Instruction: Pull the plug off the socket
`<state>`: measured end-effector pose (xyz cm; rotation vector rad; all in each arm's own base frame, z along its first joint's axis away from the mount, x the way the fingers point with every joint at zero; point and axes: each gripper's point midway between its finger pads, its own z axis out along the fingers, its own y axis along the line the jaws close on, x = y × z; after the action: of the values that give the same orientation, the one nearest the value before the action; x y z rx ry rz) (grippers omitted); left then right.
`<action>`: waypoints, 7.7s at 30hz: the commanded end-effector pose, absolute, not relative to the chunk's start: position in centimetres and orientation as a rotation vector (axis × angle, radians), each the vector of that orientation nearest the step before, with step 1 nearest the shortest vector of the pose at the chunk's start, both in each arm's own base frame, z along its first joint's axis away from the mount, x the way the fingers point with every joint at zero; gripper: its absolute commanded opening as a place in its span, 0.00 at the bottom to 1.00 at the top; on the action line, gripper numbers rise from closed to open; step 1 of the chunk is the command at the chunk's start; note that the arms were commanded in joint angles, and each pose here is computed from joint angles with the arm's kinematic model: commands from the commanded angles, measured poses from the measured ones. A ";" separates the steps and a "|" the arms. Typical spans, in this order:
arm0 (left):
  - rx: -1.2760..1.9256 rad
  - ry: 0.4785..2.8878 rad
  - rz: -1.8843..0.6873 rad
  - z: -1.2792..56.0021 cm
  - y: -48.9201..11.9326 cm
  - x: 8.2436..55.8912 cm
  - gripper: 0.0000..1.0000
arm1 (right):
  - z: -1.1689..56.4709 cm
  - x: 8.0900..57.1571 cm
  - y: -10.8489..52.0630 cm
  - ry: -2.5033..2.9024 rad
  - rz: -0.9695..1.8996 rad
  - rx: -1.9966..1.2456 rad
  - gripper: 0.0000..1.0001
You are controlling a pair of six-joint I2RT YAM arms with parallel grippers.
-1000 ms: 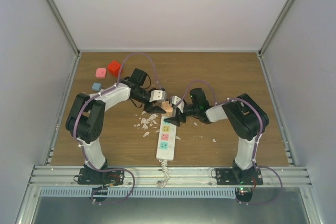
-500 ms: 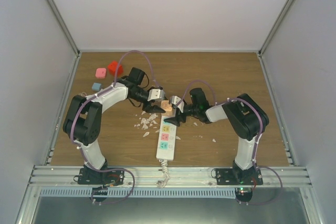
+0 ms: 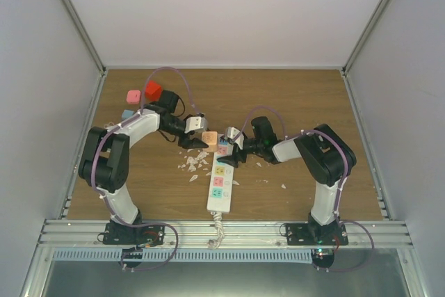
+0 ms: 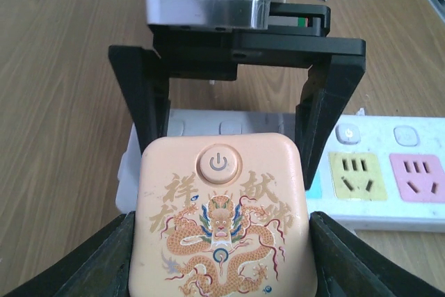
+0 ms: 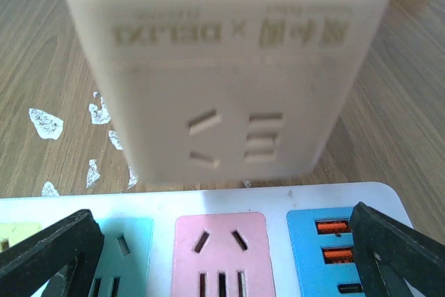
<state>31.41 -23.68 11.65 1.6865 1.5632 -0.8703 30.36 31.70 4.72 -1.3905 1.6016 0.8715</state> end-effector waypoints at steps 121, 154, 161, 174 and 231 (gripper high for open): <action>1.427 1.712 -0.333 20.2 -16.0 36.1 0.84 | 15.1 15.5 31.6 1.333 0.847 -1.926 1.00; 1.145 1.748 -0.558 21.6 -15.5 35.7 0.85 | 1.9 10.7 34.3 1.463 0.638 -2.428 0.92; 1.155 1.736 -0.567 21.7 -15.7 35.6 0.85 | 1.5 15.0 29.5 1.539 0.523 -2.380 0.89; 1.163 1.730 -0.608 21.1 -16.0 35.0 0.85 | 0.7 22.6 20.6 1.564 0.217 -2.329 0.92; 1.167 1.721 -0.528 23.4 -14.6 37.3 0.90 | 13.2 33.5 -1.9 1.676 -0.185 -1.868 1.00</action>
<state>36.25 -15.42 21.77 1.1682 1.7514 -0.5723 32.93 -4.30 8.00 -2.0257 1.7430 -0.2825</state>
